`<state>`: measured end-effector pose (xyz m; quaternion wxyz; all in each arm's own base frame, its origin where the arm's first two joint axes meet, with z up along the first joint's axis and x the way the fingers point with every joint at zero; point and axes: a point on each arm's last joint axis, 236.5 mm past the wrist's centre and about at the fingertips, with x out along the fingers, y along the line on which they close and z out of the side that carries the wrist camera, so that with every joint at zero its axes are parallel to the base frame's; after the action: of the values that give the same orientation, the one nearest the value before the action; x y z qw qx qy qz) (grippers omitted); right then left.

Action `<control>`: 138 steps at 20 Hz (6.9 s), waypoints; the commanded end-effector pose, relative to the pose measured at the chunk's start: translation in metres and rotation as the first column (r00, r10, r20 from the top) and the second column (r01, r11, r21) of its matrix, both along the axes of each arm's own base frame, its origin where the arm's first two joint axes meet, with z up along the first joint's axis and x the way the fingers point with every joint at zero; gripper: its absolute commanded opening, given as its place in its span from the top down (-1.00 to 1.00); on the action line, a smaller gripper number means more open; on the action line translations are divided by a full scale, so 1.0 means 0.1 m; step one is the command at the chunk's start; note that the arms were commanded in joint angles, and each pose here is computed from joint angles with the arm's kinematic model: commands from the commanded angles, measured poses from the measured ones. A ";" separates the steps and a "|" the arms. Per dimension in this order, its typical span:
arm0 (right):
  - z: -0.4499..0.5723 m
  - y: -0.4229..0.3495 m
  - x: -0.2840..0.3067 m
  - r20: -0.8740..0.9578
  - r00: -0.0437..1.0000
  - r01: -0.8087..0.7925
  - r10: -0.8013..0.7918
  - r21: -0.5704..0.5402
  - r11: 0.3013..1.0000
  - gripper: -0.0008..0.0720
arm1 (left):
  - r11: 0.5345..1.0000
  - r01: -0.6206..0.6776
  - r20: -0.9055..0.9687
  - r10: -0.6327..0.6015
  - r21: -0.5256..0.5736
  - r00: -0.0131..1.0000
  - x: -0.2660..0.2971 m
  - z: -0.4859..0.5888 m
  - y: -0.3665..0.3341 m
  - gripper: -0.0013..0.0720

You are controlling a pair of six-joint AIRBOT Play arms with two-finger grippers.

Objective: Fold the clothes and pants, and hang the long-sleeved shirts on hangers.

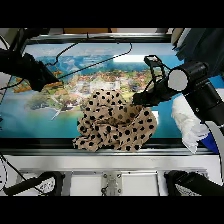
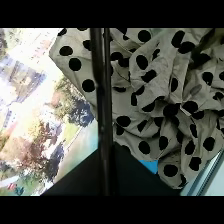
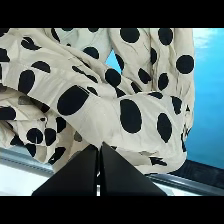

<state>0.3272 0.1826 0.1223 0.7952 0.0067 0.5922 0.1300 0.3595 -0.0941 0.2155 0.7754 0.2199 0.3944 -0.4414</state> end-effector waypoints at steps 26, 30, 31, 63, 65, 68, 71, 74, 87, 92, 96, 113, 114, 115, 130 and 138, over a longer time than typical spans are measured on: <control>0.23 -0.27 -0.09 -0.023 1.000 -0.008 0.007 -0.038 0.999 0.96 | 0.916 0.354 -0.088 -0.375 -0.188 0.923 -1.14 -1.71 -0.07 0.94; 0.20 -0.35 -0.17 -0.068 0.998 -0.002 -0.002 -0.057 0.998 0.96 | 0.941 0.302 -0.035 -0.310 -0.152 0.950 -0.92 -1.50 0.11 0.94; 0.20 -0.35 -0.17 -0.068 0.998 -0.001 -0.003 -0.057 0.998 0.96 | 0.946 0.292 -0.019 -0.298 -0.142 0.954 -0.88 -1.42 0.17 0.94; 0.54 -0.36 -0.17 0.007 1.000 -0.025 0.025 -0.039 0.999 0.96 | 0.838 0.479 -0.101 -0.517 -0.261 0.850 -0.98 -1.80 -0.57 0.94; 0.60 -0.35 -0.20 0.021 0.999 -0.028 0.028 -0.028 0.999 0.96 | 0.833 0.476 -0.097 -0.518 -0.283 0.850 -0.92 -1.87 -0.70 0.94; 0.72 -0.24 -0.22 0.041 0.998 -0.050 0.049 0.018 0.999 0.96 | 0.830 0.442 -0.042 -0.483 -0.340 0.875 -0.74 -1.86 -0.92 0.94; 0.82 -0.14 -0.25 0.066 0.995 -0.079 0.077 0.029 0.996 0.96 | 0.836 0.438 -0.033 -0.474 -0.331 0.880 -0.68 -1.92 -1.00 0.94; 0.84 -0.02 -0.32 0.070 0.992 -0.111 0.108 0.035 0.993 0.96 | 0.838 0.434 -0.021 -0.466 -0.332 0.884 -0.64 -1.90 -1.02 0.94; 0.86 -0.31 -0.20 0.119 0.992 0.045 -0.037 -0.065 0.997 0.96 | 0.845 0.409 -0.032 -0.446 -0.345 0.894 -0.68 -1.78 -0.88 0.94; 0.83 -0.34 -0.27 0.090 0.995 0.050 -0.042 -0.083 0.995 0.96 | 0.898 0.340 0.013 -0.351 -0.279 0.936 -0.57 -1.62 -0.56 0.94; 0.85 -0.31 -0.23 0.108 0.993 0.049 -0.042 -0.067 0.997 0.96 | 0.884 0.369 -0.004 -0.387 -0.286 0.922 -0.66 -1.63 -0.63 0.94; 0.88 -0.32 -0.13 0.141 0.988 0.077 -0.070 -0.051 0.996 0.96 | 0.905 0.298 -0.048 -0.327 -0.304 0.944 -0.64 -1.62 -0.42 0.94; 0.89 -0.29 -0.12 0.147 0.987 0.073 -0.066 -0.040 0.997 0.96 | 0.899 0.317 -0.047 -0.347 -0.303 0.937 -0.67 -1.62 -0.48 0.94; 0.91 -0.27 -0.10 0.158 0.985 0.071 -0.065 -0.031 0.997 0.96 | 0.889 0.346 -0.038 -0.373 -0.300 0.927 -0.69 -1.62 -0.54 0.94; 0.86 0.61 -0.11 0.216 0.970 -0.131 0.114 0.066 0.989 0.96 | 0.844 0.449 -0.041 -0.480 -0.292 0.876 -0.78 -1.82 -1.07 0.94; 0.75 1.08 -0.20 0.206 0.959 -0.222 0.196 0.113 0.968 0.96 | 0.840 0.454 -0.048 -0.488 -0.296 0.872 -0.81 -1.82 -1.07 0.94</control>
<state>0.3109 0.2759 0.2000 0.8342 -0.0171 0.4979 0.2364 0.2793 -0.2008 0.0337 0.6413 0.1734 0.3081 -0.6810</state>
